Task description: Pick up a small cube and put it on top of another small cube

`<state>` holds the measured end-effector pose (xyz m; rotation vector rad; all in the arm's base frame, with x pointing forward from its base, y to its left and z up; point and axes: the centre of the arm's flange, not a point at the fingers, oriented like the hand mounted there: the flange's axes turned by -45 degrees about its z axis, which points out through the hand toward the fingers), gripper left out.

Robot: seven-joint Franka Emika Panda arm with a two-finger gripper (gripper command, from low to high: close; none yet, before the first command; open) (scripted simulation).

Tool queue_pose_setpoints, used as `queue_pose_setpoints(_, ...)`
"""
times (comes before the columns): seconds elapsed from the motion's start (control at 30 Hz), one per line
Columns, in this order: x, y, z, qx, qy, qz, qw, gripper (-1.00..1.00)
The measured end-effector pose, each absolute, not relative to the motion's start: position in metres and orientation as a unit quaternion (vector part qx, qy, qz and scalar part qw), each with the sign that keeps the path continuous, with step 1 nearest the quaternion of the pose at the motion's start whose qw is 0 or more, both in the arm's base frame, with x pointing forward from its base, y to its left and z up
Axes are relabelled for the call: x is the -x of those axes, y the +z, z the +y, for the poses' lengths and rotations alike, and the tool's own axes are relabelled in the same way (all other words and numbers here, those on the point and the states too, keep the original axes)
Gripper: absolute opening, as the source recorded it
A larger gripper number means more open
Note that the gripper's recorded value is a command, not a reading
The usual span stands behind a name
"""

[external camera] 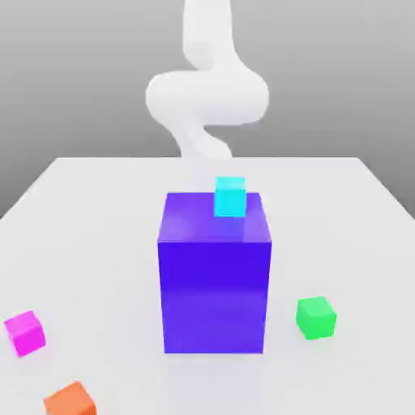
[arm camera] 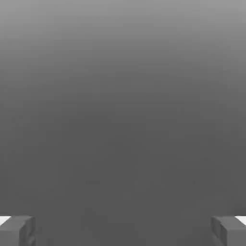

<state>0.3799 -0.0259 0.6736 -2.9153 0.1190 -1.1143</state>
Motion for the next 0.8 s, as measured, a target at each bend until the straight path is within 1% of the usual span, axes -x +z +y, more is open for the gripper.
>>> queue_pose_setpoints(0.1,-0.414,0.623,-0.061,0.945,-0.316,0.08,0.016,0.0)
queue_pose_setpoints(0.2,-0.438,0.571,-0.096,0.953,-0.276,0.122,0.02,0.0)
queue_pose_setpoints(0.3,-0.453,0.516,-0.132,0.957,-0.236,0.166,0.023,0.0)
queue_pose_setpoints(0.4,-0.458,0.459,-0.168,0.957,-0.197,0.21,0.024,0.0)
queue_pose_setpoints(0.57,-0.445,0.363,-0.227,0.949,-0.13,0.288,0.021,0.0)
queue_pose_setpoints(0.67,-0.421,0.307,-0.265,0.936,-0.089,0.341,0.016,0.0)
queue_pose_setpoints(0.8,-0.386,0.234,-0.292,0.92,-0.034,0.389,0.008,0.0)
